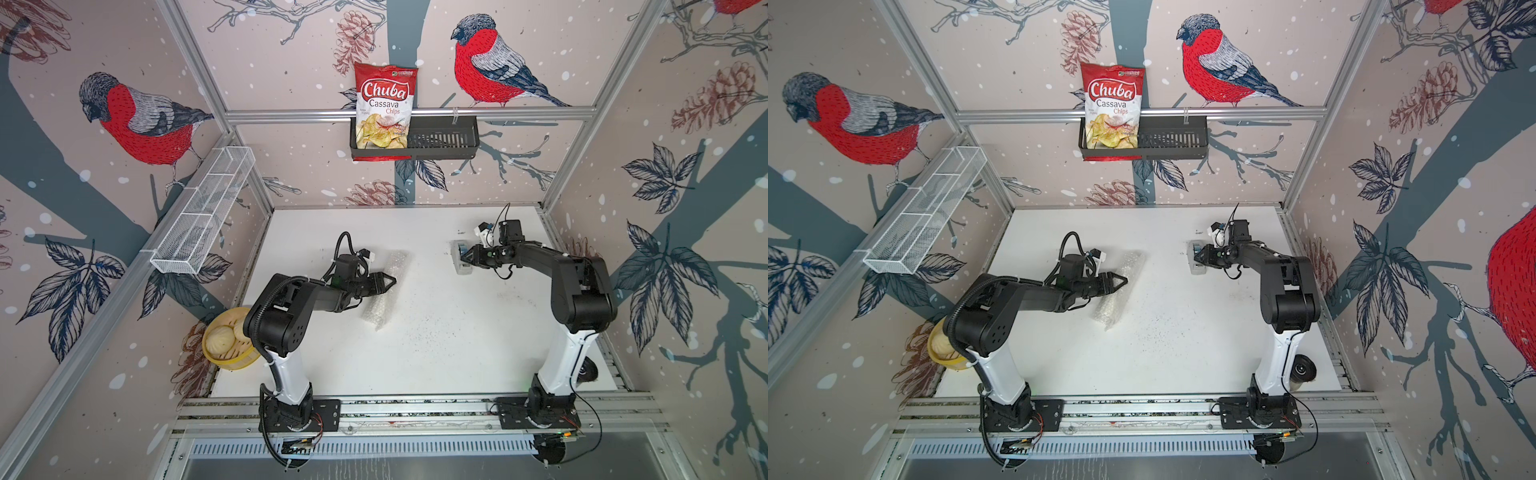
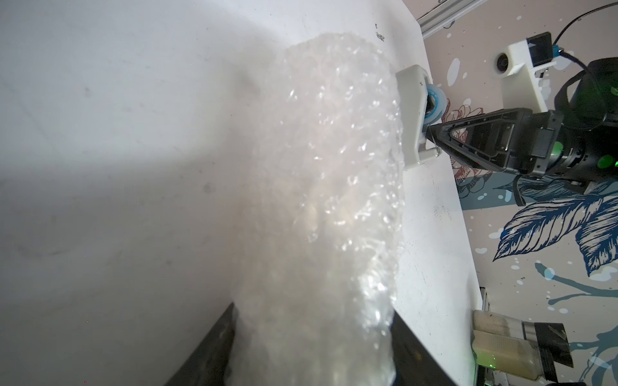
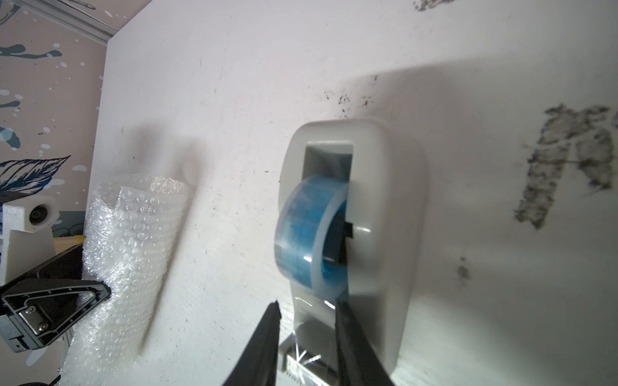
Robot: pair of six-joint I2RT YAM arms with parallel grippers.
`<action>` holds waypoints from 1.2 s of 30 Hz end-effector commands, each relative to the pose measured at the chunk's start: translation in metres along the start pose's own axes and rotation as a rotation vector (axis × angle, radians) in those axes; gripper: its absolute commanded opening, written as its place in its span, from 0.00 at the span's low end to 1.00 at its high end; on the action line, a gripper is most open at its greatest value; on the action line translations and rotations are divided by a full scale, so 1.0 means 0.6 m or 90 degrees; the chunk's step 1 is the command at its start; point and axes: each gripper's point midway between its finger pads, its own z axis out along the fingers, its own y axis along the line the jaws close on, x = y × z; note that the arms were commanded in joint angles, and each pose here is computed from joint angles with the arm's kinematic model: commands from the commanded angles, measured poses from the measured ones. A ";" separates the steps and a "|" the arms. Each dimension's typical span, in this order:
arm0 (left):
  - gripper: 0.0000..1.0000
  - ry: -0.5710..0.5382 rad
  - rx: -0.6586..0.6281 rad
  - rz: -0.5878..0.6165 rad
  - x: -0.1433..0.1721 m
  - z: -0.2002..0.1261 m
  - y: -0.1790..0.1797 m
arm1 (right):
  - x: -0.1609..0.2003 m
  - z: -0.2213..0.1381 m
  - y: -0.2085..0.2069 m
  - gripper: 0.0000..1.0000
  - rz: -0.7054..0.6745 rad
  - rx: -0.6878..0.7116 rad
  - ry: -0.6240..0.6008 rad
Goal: Wrap vases in bubble wrap
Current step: Tear off the tape using the Tape Cutter.
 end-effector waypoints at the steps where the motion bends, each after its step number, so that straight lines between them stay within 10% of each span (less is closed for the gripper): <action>1: 0.28 0.047 -0.074 -0.041 0.040 -0.001 0.046 | 0.003 0.000 0.007 0.32 0.015 -0.039 -0.001; 23: 0.28 0.048 -0.075 -0.039 0.040 -0.002 0.045 | 0.012 0.009 0.009 0.33 0.028 -0.068 0.026; 36: 0.27 0.048 -0.076 -0.038 0.039 -0.002 0.047 | 0.014 0.009 0.011 0.15 0.040 -0.090 0.019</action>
